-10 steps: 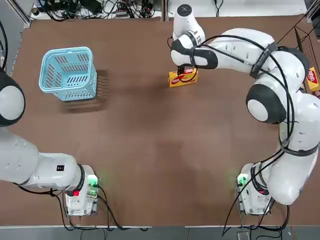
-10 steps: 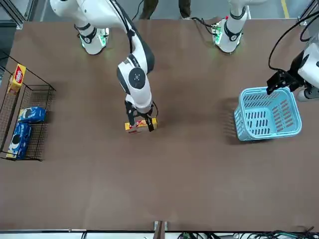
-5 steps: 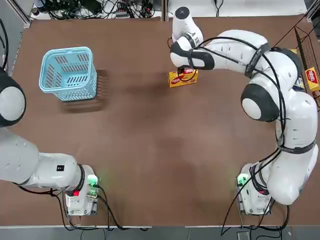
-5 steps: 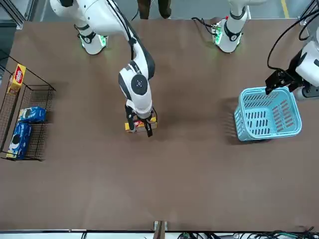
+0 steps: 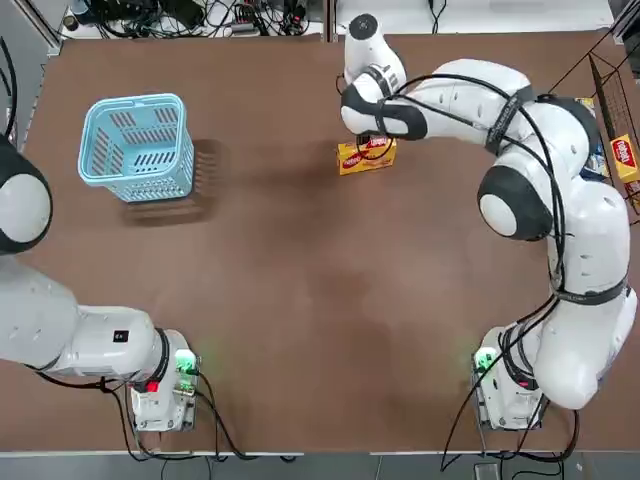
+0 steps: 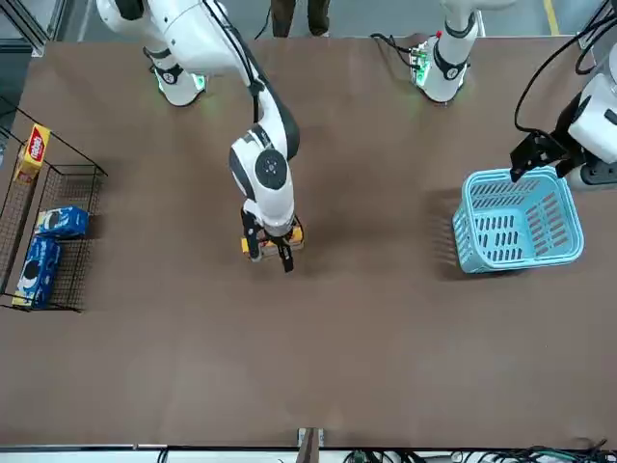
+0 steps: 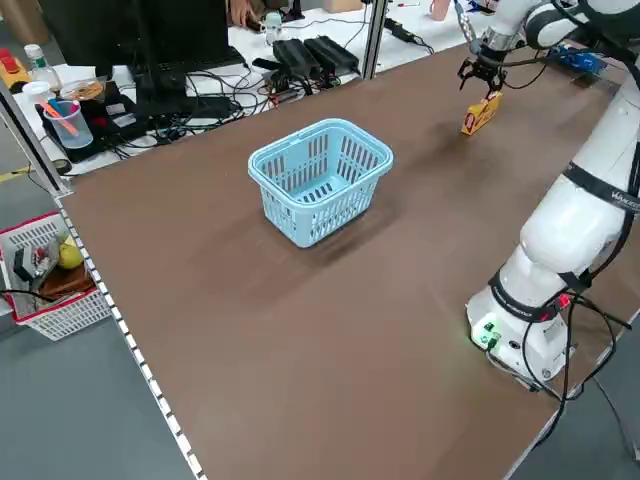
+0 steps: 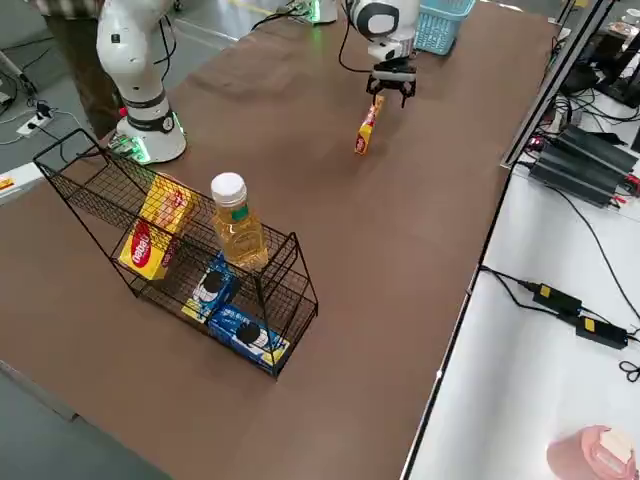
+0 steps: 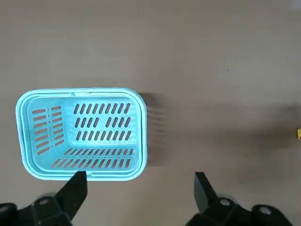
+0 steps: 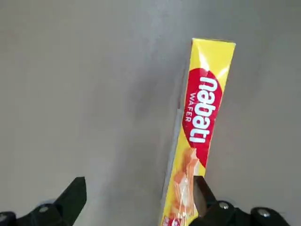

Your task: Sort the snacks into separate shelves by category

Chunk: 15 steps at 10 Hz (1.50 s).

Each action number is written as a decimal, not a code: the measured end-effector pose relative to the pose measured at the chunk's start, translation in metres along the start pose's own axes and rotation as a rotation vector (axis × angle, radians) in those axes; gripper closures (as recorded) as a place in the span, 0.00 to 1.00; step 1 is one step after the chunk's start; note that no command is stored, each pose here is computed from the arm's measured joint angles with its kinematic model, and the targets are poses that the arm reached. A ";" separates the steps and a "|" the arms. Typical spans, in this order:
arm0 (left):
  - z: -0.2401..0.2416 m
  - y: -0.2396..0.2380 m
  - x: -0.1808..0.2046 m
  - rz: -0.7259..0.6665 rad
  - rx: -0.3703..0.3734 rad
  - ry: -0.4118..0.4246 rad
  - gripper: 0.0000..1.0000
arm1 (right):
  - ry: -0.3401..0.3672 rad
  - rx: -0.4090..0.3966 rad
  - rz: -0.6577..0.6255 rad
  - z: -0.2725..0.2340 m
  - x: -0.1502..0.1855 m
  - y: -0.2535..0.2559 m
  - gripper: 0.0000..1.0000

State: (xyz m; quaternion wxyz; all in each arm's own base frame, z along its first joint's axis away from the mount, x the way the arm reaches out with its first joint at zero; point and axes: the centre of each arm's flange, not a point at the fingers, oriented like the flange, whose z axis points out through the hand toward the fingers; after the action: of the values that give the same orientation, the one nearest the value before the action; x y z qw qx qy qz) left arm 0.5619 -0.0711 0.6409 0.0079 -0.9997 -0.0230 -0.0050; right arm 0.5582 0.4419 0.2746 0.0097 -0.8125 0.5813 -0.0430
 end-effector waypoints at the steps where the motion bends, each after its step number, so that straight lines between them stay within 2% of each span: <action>1: 0.003 0.000 0.002 0.001 0.000 -0.002 0.00 | 0.003 -0.005 0.008 0.004 0.001 0.000 0.00; 7: 0.003 -0.002 0.007 -0.005 -0.004 0.016 0.00 | -0.004 -0.042 0.025 0.026 -0.016 0.010 0.00; 9: 0.001 -0.001 0.008 -0.004 -0.007 0.031 0.00 | -0.004 -0.060 0.012 0.037 -0.025 0.016 0.06; 10: 0.001 -0.001 0.008 -0.005 -0.007 0.034 0.00 | -0.003 -0.065 0.006 0.040 -0.028 0.019 0.11; 12: 0.001 -0.004 0.009 -0.012 -0.007 0.035 0.00 | -0.004 -0.065 0.007 0.040 -0.027 0.018 0.48; 14: 0.001 -0.006 0.009 -0.014 -0.007 0.035 0.00 | 0.007 -0.109 -0.053 0.040 -0.008 0.014 0.73; 15: 0.001 -0.006 0.009 -0.014 -0.007 0.035 0.00 | -0.001 -0.186 -0.110 0.039 0.019 0.009 0.73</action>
State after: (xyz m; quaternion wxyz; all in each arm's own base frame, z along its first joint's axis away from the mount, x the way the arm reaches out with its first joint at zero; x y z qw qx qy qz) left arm 0.5708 -0.0651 0.6405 0.0048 -0.9993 -0.0298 -0.0228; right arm 0.5586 0.4195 0.2366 -0.0678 -0.8405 0.5374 0.0112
